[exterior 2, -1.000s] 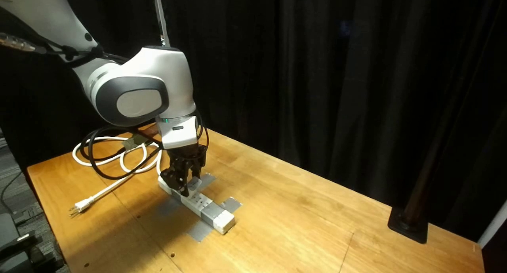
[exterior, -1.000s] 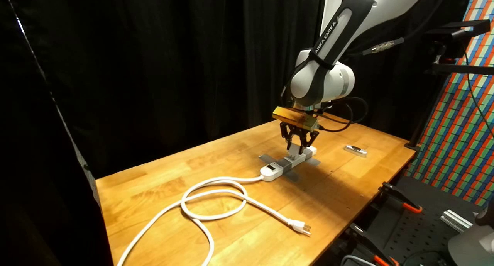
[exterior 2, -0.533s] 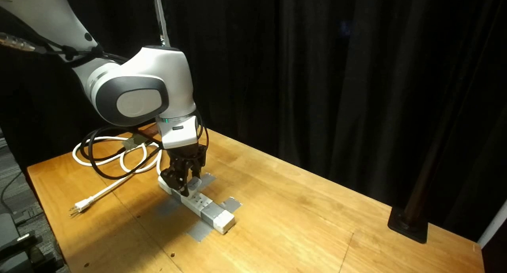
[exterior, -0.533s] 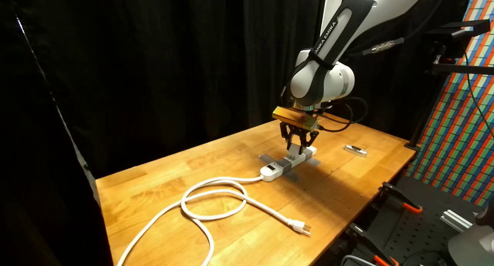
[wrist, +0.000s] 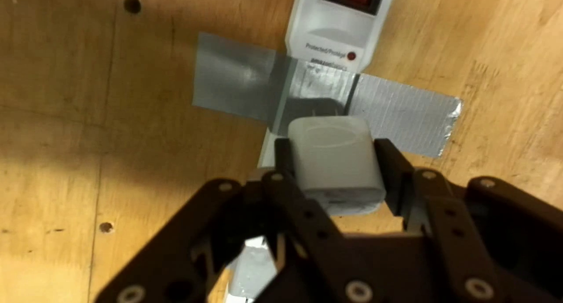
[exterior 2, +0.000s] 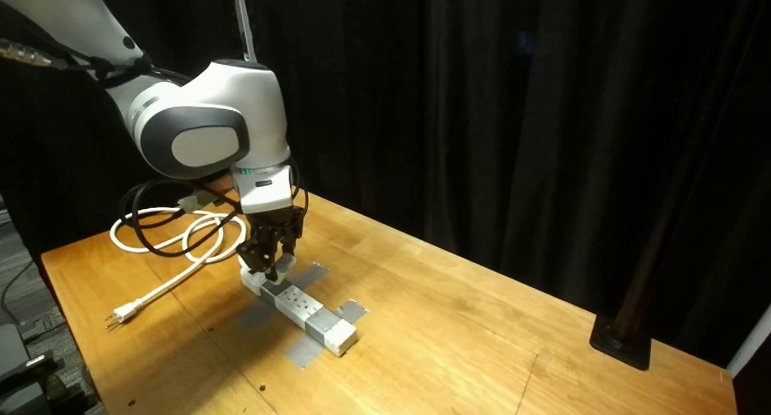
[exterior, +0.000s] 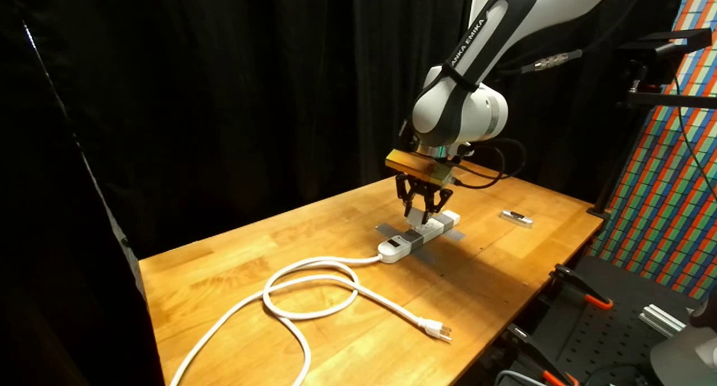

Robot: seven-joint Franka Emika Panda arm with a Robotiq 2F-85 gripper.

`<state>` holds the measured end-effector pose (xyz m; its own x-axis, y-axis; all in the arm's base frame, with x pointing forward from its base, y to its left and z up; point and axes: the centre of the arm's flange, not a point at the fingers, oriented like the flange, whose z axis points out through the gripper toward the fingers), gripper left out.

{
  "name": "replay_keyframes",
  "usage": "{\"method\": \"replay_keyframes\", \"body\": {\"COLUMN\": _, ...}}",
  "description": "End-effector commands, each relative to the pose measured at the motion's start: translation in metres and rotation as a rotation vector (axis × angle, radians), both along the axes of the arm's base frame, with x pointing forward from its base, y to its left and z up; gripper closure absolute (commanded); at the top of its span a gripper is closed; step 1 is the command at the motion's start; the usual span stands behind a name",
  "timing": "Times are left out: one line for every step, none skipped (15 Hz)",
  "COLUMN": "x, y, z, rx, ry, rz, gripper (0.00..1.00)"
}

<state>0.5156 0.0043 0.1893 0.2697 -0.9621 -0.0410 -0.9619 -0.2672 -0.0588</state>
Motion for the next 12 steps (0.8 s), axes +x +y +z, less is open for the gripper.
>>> {"method": "replay_keyframes", "body": {"x": 0.001, "y": -0.001, "z": 0.034, "rx": 0.024, "ry": -0.053, "rz": 0.01, "gripper": 0.77}}
{"method": "replay_keyframes", "body": {"x": 0.002, "y": -0.002, "z": 0.038, "rx": 0.018, "ry": -0.06, "rz": 0.008, "gripper": 0.77}}
{"method": "replay_keyframes", "body": {"x": 0.003, "y": -0.005, "z": 0.04, "rx": 0.001, "ry": -0.071, "rz": 0.0, "gripper": 0.77}}
{"method": "replay_keyframes", "body": {"x": 0.004, "y": -0.008, "z": 0.04, "rx": -0.02, "ry": -0.075, "rz": -0.01, "gripper": 0.77}}
{"method": "replay_keyframes", "body": {"x": 0.004, "y": -0.012, "z": 0.039, "rx": -0.046, "ry": -0.079, "rz": -0.02, "gripper": 0.77}}
{"method": "replay_keyframes", "body": {"x": 0.003, "y": -0.015, "z": 0.037, "rx": -0.059, "ry": -0.054, "rz": -0.033, "gripper": 0.77}}
{"method": "replay_keyframes", "body": {"x": 0.002, "y": -0.019, "z": 0.034, "rx": -0.076, "ry": -0.044, "rz": -0.044, "gripper": 0.77}}
{"method": "replay_keyframes", "body": {"x": 0.002, "y": -0.023, "z": 0.029, "rx": -0.091, "ry": -0.028, "rz": -0.061, "gripper": 0.77}}
{"method": "replay_keyframes", "body": {"x": 0.001, "y": -0.025, "z": 0.025, "rx": -0.102, "ry": -0.01, "rz": -0.076, "gripper": 0.77}}
{"method": "replay_keyframes", "body": {"x": 0.0, "y": -0.027, "z": 0.02, "rx": -0.106, "ry": 0.013, "rz": -0.087, "gripper": 0.77}}
{"method": "replay_keyframes", "body": {"x": 0.0, "y": -0.029, "z": 0.014, "rx": -0.107, "ry": 0.043, "rz": -0.097, "gripper": 0.77}}
{"method": "replay_keyframes", "body": {"x": -0.002, "y": -0.029, "z": 0.008, "rx": -0.099, "ry": 0.069, "rz": -0.103, "gripper": 0.77}}
